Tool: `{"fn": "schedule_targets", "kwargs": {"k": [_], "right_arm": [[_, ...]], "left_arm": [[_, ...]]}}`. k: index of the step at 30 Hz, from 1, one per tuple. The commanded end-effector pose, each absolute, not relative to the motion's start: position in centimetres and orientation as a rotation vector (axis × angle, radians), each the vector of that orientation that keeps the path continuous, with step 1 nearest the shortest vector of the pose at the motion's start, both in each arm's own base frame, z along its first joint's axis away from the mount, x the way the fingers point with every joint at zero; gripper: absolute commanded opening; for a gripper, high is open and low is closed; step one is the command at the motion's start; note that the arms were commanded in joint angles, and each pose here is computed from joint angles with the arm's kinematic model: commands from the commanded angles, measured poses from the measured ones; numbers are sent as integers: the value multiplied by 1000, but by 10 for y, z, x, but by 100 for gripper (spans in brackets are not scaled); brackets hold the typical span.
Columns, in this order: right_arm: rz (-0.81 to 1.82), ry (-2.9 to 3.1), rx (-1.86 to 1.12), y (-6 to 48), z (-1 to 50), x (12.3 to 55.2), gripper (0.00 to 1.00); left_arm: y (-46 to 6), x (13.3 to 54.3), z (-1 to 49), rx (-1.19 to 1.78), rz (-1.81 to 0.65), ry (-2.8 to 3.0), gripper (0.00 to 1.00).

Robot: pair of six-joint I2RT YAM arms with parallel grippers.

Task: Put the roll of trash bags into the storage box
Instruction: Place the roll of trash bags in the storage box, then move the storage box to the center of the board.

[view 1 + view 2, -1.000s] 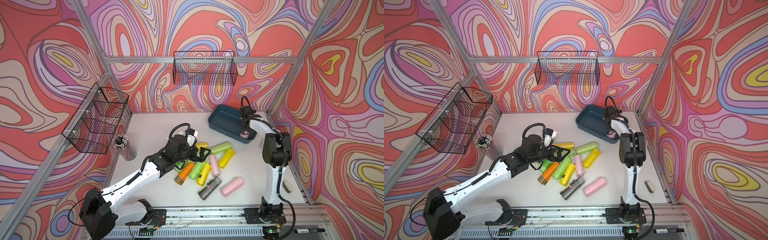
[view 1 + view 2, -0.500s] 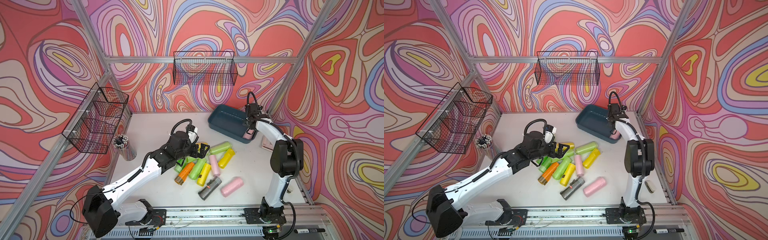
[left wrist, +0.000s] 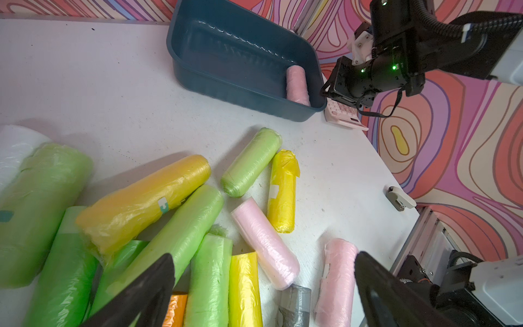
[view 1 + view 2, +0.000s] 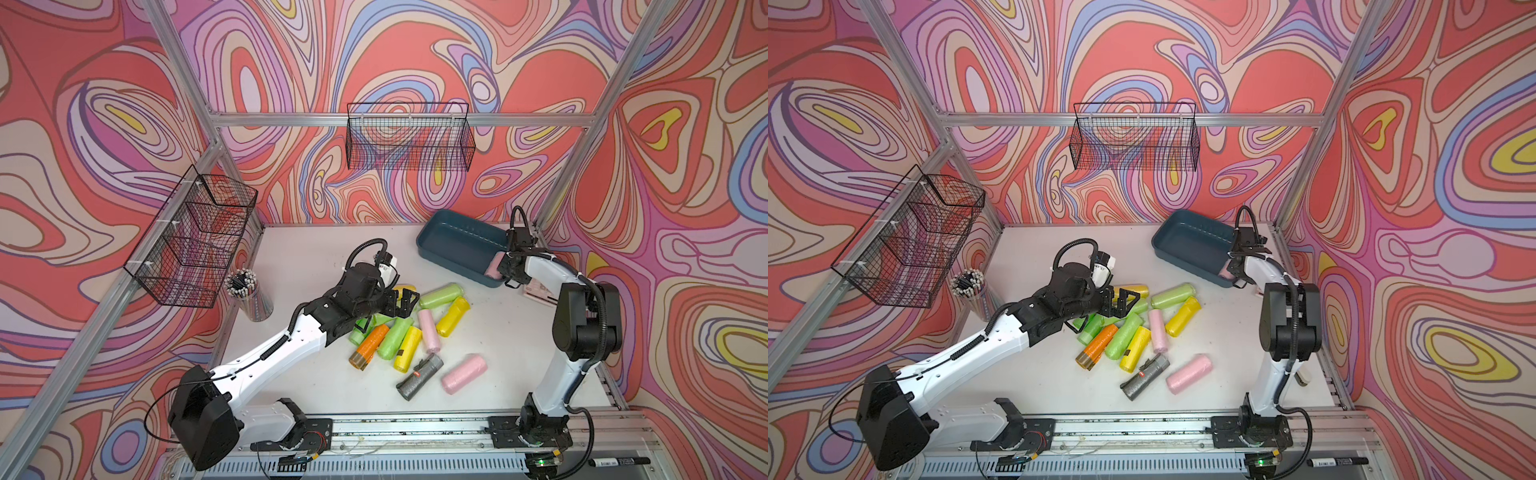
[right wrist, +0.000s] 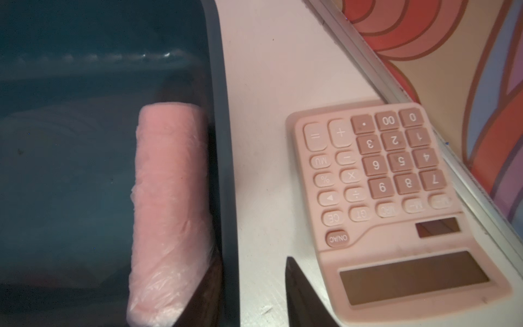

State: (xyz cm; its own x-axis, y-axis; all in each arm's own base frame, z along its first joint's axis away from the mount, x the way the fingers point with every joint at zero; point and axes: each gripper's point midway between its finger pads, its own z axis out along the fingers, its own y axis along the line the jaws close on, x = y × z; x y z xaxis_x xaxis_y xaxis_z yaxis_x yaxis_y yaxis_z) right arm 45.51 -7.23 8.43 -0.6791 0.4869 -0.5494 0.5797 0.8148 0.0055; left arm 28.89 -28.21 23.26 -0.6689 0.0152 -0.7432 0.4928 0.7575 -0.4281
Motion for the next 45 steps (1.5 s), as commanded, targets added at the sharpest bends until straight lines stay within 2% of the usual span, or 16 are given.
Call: {"fn": "schedule_targets", "kwargs": {"k": [1, 4, 7, 12, 23, 45], "right_arm": [[-141, 2428, 795, -68, 85, 459, 36], [-130, 2439, 782, -66, 80, 460, 32], [-147, 2453, 762, -66, 77, 459, 18], [-196, 2518, 708, -68, 65, 456, 1], [-109, 2595, 559, -50, 52, 458, 0], [-89, 2634, 145, 43, 50, 502, 0]], "left_arm": [[-285, 286, 234, 396, -813, 2191, 100], [-283, 285, 234, 389, -804, 2193, 100], [-281, 286, 232, 377, -796, 2193, 100], [-280, 286, 232, 378, -792, 2193, 100], [-277, 288, 233, 384, -755, 2192, 100], [-240, 286, 223, 328, -556, 2214, 100]]}}
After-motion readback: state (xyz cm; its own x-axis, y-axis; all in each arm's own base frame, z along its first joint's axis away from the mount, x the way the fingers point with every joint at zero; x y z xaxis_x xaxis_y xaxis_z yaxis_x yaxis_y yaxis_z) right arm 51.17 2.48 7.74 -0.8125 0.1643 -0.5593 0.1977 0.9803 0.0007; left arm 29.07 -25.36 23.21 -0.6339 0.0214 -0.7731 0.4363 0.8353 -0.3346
